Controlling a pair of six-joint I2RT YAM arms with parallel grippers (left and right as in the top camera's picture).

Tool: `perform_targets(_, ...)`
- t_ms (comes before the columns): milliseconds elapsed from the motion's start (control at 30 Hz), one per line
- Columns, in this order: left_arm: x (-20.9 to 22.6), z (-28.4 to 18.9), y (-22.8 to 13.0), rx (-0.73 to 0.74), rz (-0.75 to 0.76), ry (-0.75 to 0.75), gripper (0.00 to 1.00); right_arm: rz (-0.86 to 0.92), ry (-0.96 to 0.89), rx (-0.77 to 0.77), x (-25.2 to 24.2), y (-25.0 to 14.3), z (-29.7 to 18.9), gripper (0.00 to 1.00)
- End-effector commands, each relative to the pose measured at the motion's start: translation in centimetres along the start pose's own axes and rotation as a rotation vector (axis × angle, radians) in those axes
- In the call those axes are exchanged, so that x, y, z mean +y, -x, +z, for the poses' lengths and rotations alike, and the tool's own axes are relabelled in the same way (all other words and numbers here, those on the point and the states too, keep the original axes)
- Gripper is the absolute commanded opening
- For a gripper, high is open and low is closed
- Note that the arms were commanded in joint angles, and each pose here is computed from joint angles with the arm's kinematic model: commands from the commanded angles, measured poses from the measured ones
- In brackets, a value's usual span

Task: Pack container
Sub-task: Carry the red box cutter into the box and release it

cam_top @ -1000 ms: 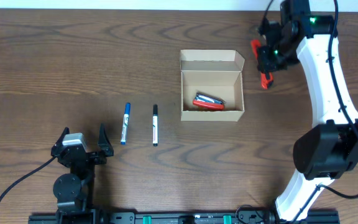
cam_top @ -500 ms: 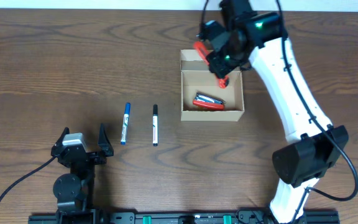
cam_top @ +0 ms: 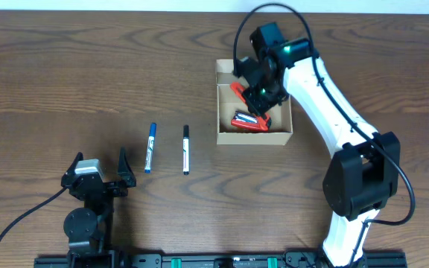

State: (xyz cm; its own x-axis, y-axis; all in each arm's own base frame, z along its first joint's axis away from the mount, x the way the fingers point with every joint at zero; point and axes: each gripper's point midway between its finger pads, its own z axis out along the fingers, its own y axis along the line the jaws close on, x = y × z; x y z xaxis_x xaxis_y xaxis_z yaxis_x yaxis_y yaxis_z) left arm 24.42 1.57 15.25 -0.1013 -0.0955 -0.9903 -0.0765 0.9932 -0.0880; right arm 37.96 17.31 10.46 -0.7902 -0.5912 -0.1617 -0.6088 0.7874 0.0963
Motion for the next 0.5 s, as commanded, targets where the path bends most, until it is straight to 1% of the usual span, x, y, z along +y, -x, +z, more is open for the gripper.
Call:
perform_targets(0, 0.5, 0.1, -1.7, 0.050, 0.001, 0.023, 0.95, 0.013, 0.010, 0.027, 0.2, -0.8, 1.4, 0.01)
perform_targets(467, 0.5, 0.1, -1.7, 0.050, 0.001, 0.023, 0.95, 0.018, 0.015, 0.050, 0.1, -2.1, 3.6, 0.01)
